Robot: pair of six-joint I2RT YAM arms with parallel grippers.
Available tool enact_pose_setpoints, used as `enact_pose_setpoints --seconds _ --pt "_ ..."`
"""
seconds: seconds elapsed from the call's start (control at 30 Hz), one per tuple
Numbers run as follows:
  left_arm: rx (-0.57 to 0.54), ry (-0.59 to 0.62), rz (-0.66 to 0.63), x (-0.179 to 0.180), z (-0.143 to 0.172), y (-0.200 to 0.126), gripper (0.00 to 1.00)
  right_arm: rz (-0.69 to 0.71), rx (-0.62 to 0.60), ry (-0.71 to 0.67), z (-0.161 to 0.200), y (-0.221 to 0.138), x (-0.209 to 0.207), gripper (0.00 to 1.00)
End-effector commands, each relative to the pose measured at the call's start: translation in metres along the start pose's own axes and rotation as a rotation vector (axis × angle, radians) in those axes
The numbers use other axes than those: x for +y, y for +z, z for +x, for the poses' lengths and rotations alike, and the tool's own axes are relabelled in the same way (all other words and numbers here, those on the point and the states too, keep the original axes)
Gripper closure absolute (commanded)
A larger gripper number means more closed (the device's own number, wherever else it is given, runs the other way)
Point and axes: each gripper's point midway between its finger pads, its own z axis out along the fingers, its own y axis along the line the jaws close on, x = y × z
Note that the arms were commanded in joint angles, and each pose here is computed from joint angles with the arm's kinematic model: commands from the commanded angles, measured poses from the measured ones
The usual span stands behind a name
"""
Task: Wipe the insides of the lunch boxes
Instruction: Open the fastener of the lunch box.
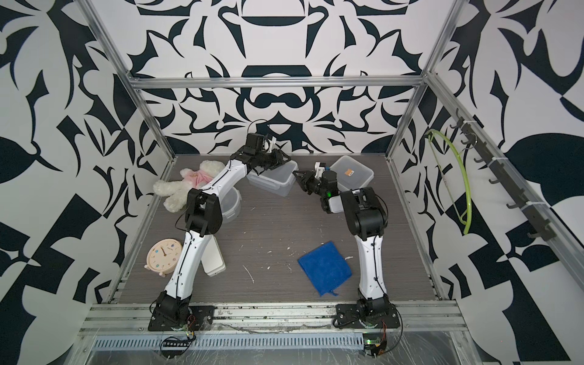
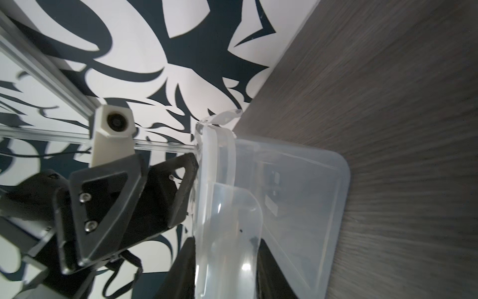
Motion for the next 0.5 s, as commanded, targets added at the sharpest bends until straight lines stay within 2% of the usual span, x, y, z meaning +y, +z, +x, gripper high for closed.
enact_pose_setpoints --seconds 0.0,0.23,0.43,0.47 --pt "0.298 -0.262 -0.300 0.127 0.119 0.035 0.52 0.082 0.045 -0.286 0.015 0.000 0.043 1.00" --pt "0.305 -0.264 -0.306 0.129 0.122 0.034 0.52 0.371 0.118 -0.433 0.024 0.000 0.049 1.00" --pt "0.297 -0.259 -0.279 0.117 0.114 0.031 0.52 0.341 0.111 -0.465 0.025 -0.002 0.064 1.00" --pt "0.292 -0.253 -0.266 0.108 0.108 0.028 0.52 0.332 0.109 -0.462 0.026 -0.003 0.064 0.92"
